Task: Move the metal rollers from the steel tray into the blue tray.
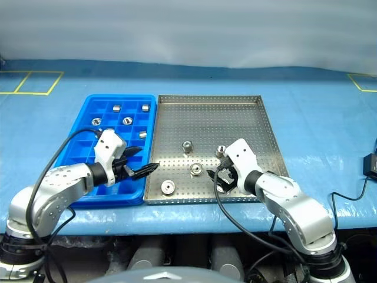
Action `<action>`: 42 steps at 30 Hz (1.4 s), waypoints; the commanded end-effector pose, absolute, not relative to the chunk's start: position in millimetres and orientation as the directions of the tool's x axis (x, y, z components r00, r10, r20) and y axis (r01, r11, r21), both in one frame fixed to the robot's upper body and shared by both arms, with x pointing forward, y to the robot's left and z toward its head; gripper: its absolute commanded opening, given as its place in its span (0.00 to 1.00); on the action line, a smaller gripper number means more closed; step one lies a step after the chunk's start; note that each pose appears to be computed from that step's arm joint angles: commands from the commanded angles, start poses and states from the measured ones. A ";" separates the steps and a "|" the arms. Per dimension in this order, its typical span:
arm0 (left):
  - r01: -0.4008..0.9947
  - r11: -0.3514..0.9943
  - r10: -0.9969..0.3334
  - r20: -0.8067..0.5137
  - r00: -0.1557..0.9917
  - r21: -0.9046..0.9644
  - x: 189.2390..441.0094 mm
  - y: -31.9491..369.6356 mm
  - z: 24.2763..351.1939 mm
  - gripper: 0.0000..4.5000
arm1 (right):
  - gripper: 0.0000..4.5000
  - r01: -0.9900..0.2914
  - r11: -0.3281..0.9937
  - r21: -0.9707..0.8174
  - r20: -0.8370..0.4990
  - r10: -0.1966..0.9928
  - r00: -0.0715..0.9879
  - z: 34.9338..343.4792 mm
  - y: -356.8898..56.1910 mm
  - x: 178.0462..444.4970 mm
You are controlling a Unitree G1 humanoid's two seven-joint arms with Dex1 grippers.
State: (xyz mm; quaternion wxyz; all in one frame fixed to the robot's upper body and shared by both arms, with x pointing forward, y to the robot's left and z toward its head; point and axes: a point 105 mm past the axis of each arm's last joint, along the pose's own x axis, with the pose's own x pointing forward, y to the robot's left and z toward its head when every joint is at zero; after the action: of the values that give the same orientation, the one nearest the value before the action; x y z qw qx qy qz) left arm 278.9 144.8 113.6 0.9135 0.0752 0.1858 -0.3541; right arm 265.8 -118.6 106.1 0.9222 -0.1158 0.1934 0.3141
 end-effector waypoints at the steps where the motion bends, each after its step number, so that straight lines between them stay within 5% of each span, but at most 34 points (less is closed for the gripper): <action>1: 0.692 0.720 -0.638 -0.347 0.687 0.048 277.6 139.5 127.6 1.00 | 0.99 -0.627 0.770 -0.116 -0.390 0.545 0.742 114.9 -115.5 266.4; 32: 0.698 0.715 -0.646 -0.344 0.681 0.041 276.8 137.3 126.7 1.00 | 0.99 -0.599 0.790 -0.130 -0.399 0.511 0.761 111.4 -119.9 267.5; 42: 0.730 0.679 -0.666 -0.350 0.658 0.081 306.7 118.2 141.7 1.00 | 0.99 -0.592 0.795 -0.132 -0.394 0.507 0.767 111.9 -118.2 268.0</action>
State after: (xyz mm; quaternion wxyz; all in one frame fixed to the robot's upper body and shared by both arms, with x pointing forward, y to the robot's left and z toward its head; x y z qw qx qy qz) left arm 302.3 122.9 134.6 0.9060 0.1034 0.1584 -0.3787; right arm 267.0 -118.8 101.6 0.9272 -0.1181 0.1943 0.2976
